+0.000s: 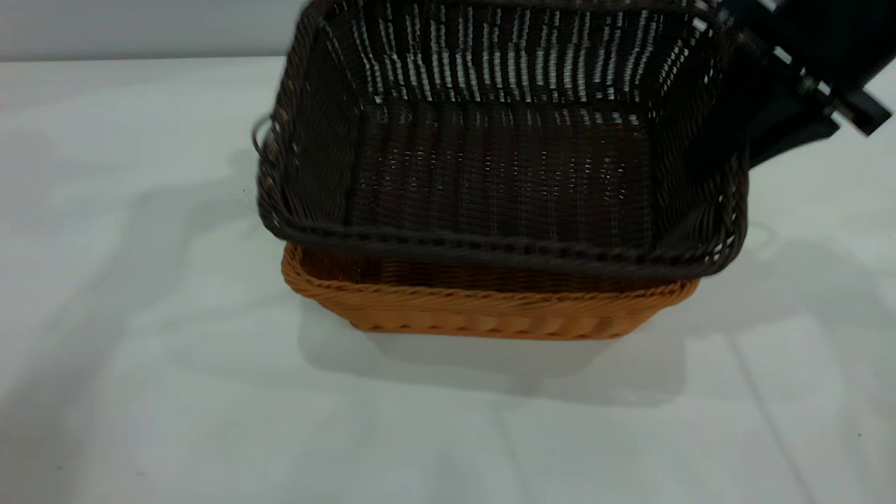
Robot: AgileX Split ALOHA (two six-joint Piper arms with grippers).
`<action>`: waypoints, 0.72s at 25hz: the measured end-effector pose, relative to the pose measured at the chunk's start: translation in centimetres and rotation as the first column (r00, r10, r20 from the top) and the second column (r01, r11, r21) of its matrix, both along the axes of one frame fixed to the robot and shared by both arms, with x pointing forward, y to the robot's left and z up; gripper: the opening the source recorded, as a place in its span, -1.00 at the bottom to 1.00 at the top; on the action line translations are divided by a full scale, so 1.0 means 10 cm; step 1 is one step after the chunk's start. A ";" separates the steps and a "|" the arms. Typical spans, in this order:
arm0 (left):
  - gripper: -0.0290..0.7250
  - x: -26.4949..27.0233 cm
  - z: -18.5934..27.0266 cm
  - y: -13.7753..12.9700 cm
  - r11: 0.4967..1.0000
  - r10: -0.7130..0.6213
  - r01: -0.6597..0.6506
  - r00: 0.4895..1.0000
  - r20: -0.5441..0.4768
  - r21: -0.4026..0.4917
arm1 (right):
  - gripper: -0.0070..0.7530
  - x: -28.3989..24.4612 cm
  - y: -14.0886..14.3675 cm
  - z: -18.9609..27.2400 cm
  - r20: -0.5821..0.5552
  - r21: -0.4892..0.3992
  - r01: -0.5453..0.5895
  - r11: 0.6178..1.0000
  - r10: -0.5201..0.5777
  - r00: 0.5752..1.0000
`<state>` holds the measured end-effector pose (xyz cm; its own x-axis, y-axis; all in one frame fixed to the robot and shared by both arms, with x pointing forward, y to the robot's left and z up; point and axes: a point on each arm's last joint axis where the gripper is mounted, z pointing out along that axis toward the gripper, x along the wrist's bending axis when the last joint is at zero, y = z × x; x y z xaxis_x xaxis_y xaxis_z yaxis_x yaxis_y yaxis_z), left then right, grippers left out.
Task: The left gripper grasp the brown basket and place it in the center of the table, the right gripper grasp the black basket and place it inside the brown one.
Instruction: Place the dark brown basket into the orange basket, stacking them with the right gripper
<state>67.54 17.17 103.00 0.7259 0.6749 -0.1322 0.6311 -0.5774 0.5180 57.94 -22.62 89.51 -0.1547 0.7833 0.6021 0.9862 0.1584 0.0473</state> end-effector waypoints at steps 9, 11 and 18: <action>0.45 0.00 0.00 0.00 1.000 0.000 0.000 1.000 0.001 0.000 | -0.67 0.03 -0.01 -0.25 -0.022 -0.007 0.000 1.000 0.000 1.000; 0.45 0.00 0.00 0.00 1.000 0.000 0.000 1.000 0.001 0.000 | -0.52 0.04 0.00 -0.24 -0.019 0.000 0.003 1.000 -0.003 1.000; 0.45 0.02 0.01 0.00 1.000 0.007 -0.007 1.000 0.017 -0.002 | 0.37 0.06 0.00 -0.19 0.026 0.007 -0.005 1.000 0.005 1.000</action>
